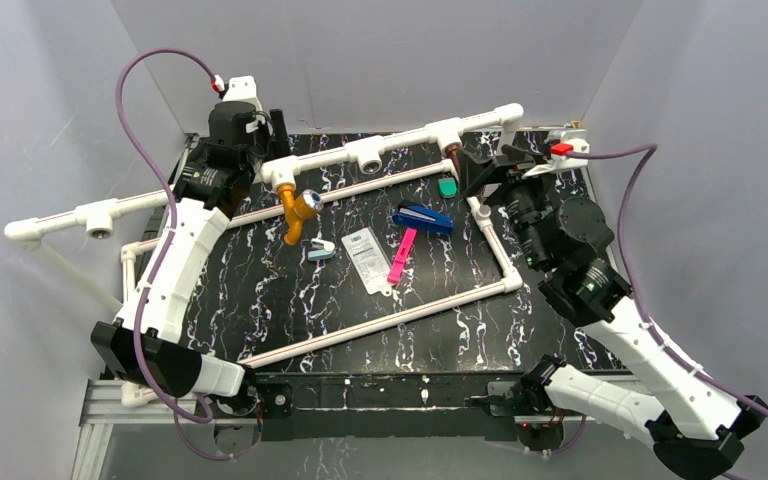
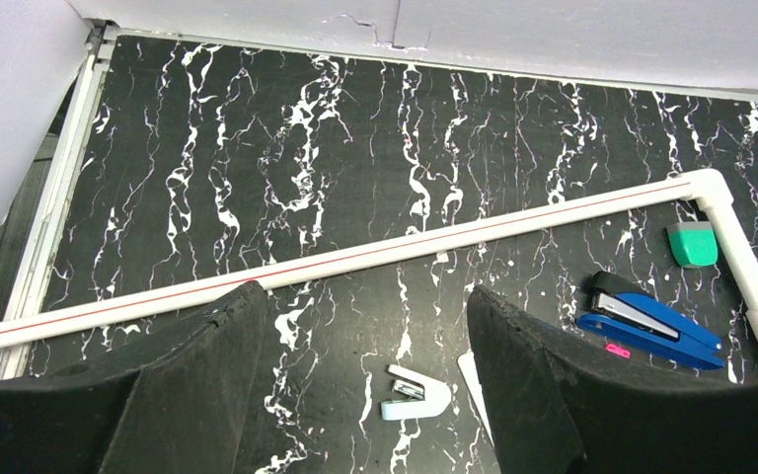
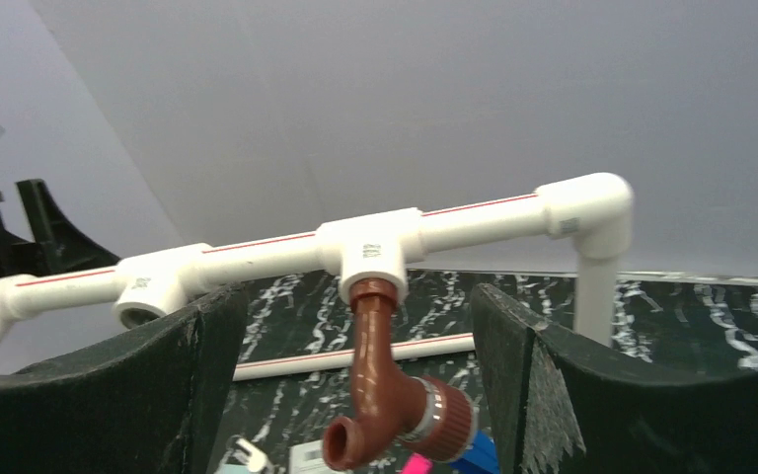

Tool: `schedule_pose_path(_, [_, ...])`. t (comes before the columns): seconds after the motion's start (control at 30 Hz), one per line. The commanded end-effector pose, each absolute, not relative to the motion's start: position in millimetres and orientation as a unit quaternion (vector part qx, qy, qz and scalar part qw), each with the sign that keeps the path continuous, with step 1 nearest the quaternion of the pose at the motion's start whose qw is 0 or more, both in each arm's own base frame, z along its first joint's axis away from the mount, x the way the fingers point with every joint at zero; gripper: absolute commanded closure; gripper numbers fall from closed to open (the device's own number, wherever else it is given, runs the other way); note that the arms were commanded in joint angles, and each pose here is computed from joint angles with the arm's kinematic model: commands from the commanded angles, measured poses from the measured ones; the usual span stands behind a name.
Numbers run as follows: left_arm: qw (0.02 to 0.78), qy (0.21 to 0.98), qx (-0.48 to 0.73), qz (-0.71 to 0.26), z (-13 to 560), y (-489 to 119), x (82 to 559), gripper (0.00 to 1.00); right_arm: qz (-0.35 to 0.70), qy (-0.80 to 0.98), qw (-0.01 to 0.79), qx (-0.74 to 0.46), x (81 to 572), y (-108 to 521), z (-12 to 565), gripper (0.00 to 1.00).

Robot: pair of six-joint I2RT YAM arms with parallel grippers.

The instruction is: Install the water faucets

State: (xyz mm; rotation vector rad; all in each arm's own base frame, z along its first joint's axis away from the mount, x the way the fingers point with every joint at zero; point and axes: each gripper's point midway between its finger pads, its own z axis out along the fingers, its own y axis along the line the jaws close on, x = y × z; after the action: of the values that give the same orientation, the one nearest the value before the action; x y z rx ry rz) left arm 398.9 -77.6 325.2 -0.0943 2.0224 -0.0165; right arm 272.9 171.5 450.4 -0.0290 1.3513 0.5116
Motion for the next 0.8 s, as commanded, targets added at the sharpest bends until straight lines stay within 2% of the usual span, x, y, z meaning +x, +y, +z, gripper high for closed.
schedule_pose_path(0.0, [0.459,0.888,-0.010,-0.001,293,-89,381,0.27,0.150,0.612,0.777,-0.013,264,132,458,0.10])
schedule_pose_path(0.43, [0.584,0.806,-0.074,-0.052,393,-90,397,0.27,0.039,0.683,0.730,-0.005,247,80,370,0.01])
schedule_pose_path(0.77, [0.670,0.716,-0.120,-0.158,463,-96,371,0.27,0.002,0.724,0.689,-0.027,255,86,279,0.01])
